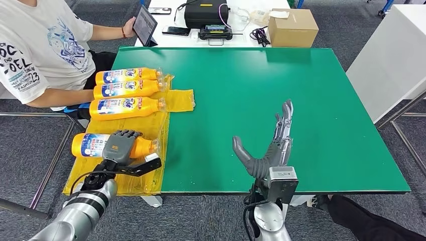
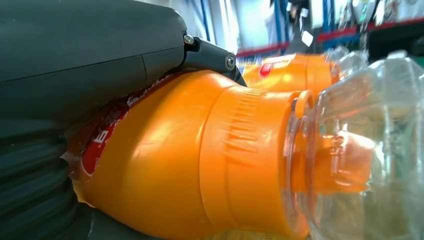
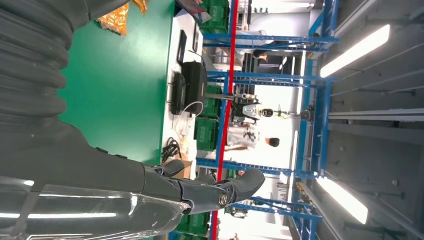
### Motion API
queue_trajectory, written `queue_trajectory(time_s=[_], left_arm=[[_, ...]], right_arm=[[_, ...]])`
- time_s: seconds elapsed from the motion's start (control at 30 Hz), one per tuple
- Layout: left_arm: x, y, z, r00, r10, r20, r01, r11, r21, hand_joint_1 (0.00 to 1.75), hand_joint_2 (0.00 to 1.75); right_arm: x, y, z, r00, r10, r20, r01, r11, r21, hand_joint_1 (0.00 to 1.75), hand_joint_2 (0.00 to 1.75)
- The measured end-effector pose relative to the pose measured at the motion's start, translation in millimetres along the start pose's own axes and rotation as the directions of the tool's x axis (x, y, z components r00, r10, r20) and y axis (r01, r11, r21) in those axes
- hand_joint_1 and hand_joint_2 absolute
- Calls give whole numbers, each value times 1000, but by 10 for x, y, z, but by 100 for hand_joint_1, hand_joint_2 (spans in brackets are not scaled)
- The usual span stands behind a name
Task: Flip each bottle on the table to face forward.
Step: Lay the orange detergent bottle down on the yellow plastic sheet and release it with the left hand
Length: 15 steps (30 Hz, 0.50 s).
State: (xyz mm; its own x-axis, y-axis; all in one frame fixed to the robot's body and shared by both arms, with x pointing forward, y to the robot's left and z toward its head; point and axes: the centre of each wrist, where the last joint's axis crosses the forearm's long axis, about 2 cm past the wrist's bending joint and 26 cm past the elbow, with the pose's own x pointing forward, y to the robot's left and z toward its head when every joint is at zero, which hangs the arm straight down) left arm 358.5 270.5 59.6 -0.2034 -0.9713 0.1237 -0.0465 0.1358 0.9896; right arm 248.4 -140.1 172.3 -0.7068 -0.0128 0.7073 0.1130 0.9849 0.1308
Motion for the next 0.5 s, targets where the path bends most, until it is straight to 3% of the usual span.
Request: queue_trajectory(time_s=[0.03,0.1,0.23,0.5], left_arm=[[-12,8,-14,1000,31,-2,-31,999,-24,0,175],[-33,14,-32,994,113,-6,-113,991,-73,0,175],[-45,-18,-27,946,321,-44,-323,930,-172,0,0],[-22,-41,-41,763,638,-104,-639,720,-271,0,0]], right_arm=[[-4,1,2,1000,-2,-5,2,1000,1,0,175],[-11,4,7,1000,-6,-16,6,1000,4,0,175],[-27,11,18,999,-19,-39,19,1000,17,0,175],[-85,93,5,995,-60,-80,63,997,38,0,175]])
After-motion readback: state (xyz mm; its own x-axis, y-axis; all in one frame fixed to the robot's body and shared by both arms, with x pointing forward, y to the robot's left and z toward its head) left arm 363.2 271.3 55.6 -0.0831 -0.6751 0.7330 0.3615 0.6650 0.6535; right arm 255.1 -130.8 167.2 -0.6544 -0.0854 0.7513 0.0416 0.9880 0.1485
